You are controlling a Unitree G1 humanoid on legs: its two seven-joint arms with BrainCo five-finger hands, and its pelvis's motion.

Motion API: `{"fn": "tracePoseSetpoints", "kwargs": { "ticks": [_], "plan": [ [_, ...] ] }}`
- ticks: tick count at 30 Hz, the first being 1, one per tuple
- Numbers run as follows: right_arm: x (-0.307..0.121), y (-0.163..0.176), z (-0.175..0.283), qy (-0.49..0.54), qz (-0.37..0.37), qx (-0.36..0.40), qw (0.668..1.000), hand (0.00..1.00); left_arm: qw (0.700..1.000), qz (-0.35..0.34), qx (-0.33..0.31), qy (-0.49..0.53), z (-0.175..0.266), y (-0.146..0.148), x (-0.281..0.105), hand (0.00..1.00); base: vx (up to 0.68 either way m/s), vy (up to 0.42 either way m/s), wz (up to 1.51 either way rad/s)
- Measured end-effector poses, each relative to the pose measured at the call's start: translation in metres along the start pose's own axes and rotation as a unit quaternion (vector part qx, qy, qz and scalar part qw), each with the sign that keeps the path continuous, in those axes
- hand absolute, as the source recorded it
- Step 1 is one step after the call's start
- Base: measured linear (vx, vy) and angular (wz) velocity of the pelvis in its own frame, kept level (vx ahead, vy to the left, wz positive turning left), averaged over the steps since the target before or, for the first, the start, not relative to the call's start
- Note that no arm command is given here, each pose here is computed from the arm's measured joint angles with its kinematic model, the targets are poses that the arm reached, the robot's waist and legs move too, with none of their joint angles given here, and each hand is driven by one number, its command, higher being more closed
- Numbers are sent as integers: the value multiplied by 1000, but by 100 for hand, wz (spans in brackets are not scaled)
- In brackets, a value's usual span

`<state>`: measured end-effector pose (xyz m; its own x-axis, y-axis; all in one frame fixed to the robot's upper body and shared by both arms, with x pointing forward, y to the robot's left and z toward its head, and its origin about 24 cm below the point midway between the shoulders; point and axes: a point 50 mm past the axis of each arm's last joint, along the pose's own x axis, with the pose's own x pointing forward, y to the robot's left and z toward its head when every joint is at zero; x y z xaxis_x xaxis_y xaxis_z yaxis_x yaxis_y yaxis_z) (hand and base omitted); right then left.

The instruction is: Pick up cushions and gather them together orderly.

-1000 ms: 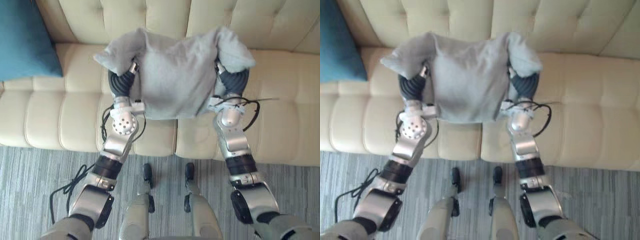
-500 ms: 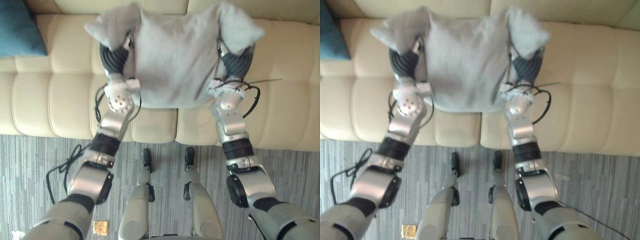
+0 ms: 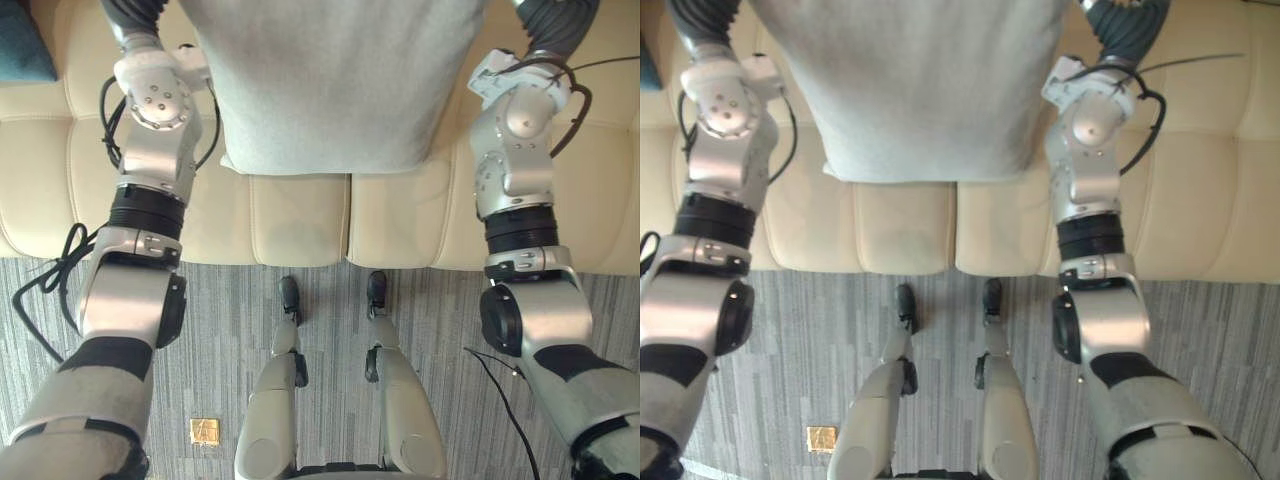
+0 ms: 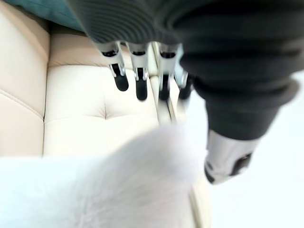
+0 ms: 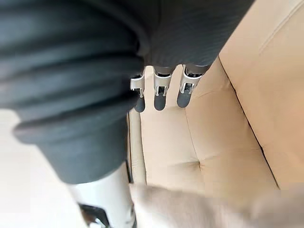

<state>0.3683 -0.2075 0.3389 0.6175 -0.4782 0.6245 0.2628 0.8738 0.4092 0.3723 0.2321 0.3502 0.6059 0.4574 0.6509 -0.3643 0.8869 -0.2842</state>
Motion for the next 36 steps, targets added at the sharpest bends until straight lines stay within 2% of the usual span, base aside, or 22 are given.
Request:
{"fn": "tracePoseSetpoints", "kwargs": {
  "ticks": [3,7,9,12,14,19,23,28,30,31,36],
  "plan": [
    [-14,-25,-9,1,7,-17,1000,0,999,12,-37,-3,-5,22,-11,0,-6,0,-1],
    [-53,-69,-33,33,18,-58,998,0,999,17,-8,33,-41,61,-50,0,-11,-7,-5],
    [-82,-101,-48,66,10,-87,994,0,997,13,1,74,-65,77,-85,0,-16,-14,1],
    [-144,-138,-78,157,7,-121,980,0,982,5,26,184,-112,98,-166,0,-25,-37,-5],
    [-205,-166,-99,252,-4,-144,957,0,952,-12,50,301,-141,111,-243,0,1,-53,-4],
    [-305,-206,-111,401,-33,-186,897,0,879,-53,87,466,-159,131,-354,0,31,-51,0],
    [-376,-224,-125,531,-11,-229,816,0,789,-66,135,596,-166,159,-432,0,60,-14,-4],
    [-413,-231,-131,601,-8,-237,764,0,720,-79,165,669,-167,173,-475,0,53,2,1],
    [-433,-239,-131,636,-10,-245,732,0,691,-85,182,695,-164,182,-491,0,52,5,2],
    [-463,-252,-132,695,-39,-249,674,0,656,-85,222,716,-163,197,-503,0,0,0,0],
    [-464,-252,-132,695,-39,-249,673,0,656,-85,222,717,-163,197,-503,0,0,0,0]
  ]
}}
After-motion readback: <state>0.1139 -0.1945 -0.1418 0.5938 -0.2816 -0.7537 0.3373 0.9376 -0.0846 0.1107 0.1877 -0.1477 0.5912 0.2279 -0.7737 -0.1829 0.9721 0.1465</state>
